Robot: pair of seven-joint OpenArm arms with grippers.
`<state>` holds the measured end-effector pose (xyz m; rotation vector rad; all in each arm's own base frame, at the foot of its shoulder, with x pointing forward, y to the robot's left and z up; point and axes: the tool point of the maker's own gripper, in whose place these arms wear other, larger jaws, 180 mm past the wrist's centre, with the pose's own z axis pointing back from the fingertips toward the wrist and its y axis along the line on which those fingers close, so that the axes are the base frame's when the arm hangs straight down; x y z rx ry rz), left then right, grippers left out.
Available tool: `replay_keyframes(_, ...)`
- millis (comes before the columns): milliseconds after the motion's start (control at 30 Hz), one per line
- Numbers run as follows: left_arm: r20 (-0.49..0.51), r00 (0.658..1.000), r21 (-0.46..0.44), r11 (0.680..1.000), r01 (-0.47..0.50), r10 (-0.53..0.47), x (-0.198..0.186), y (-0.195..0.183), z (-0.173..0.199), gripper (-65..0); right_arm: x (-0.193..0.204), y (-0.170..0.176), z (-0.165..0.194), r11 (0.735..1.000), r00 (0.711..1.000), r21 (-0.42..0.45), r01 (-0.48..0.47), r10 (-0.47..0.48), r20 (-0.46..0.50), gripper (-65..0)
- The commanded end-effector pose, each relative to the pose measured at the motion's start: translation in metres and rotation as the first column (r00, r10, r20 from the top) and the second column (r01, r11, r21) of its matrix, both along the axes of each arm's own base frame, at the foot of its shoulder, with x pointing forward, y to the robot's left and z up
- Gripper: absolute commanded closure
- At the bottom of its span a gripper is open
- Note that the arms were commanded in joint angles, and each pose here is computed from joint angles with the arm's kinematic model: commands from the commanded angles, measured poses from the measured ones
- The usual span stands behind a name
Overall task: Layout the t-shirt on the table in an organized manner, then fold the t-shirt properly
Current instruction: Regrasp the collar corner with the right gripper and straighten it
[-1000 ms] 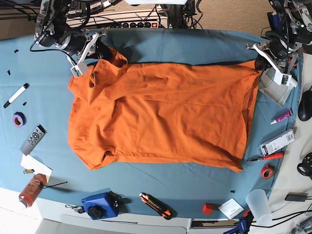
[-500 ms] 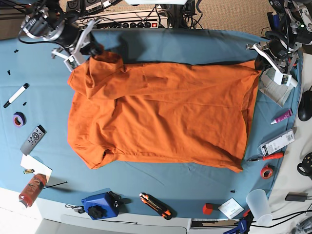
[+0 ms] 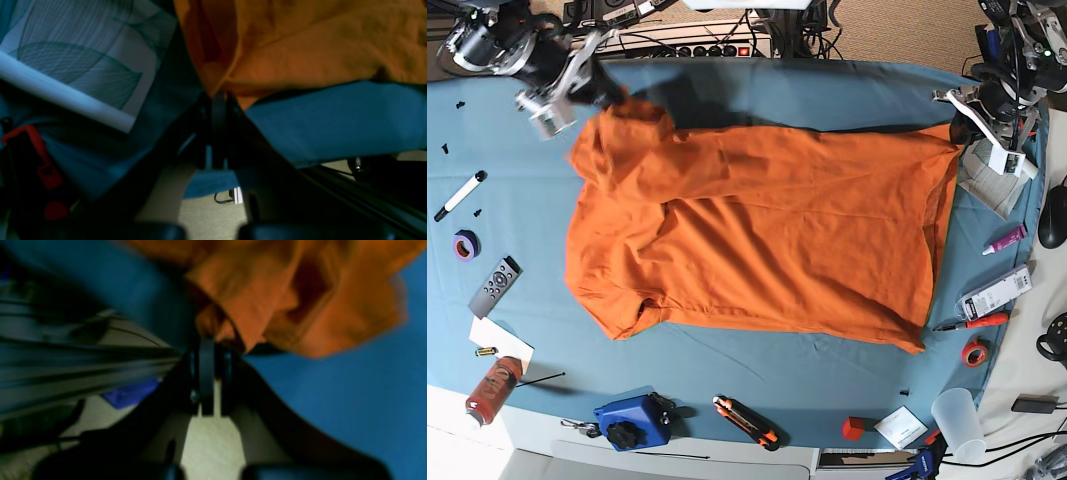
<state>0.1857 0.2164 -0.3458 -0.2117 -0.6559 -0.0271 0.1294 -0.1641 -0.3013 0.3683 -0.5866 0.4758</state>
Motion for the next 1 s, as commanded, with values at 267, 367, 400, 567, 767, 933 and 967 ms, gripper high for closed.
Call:
replay_keyframes(267,0.044,0.999,-0.008,1.0,0.013,-0.013,0.006,-0.002,0.01,0.0,0.028,-0.03,0.018,0.991,0.987,-0.112,0.071,-0.054,0.148,0.0)
replay_keyframes(367,0.046,0.999,-0.01,1.0,0.014,-0.014,0.007,-0.002,0.011,0.0,0.039,-0.034,0.024,0.988,0.978,-0.123,0.089,-0.063,0.2,0.0)
replay_keyframes(400,0.046,0.999,-0.01,1.0,0.014,-0.014,0.006,-0.002,0.011,0.0,0.045,-0.037,0.027,0.985,0.972,-0.138,0.1,-0.067,0.225,0.0)
replay_keyframes(567,0.046,0.999,-0.01,1.0,0.014,-0.014,0.006,-0.002,0.011,0.0,0.087,-0.048,0.051,0.978,0.916,-0.13,0.161,-0.099,0.39,0.0)
replay_keyframes(767,0.046,0.999,-0.01,1.0,0.014,-0.014,0.006,-0.002,0.011,0.0,0.125,-0.072,0.023,0.971,0.915,-0.048,0.236,-0.205,0.348,0.0)
replay_keyframes(933,0.051,0.999,-0.01,1.0,0.013,-0.013,0.007,-0.002,0.011,0.0,0.13,-0.07,0.001,0.973,0.936,-0.02,0.23,-0.215,0.28,-15.8)
replay_keyframes(967,0.056,0.998,-0.01,1.0,0.012,-0.012,0.008,-0.002,0.012,0.0,0.132,-0.069,0.003,0.973,0.933,-0.011,0.229,-0.216,0.289,-21.1)
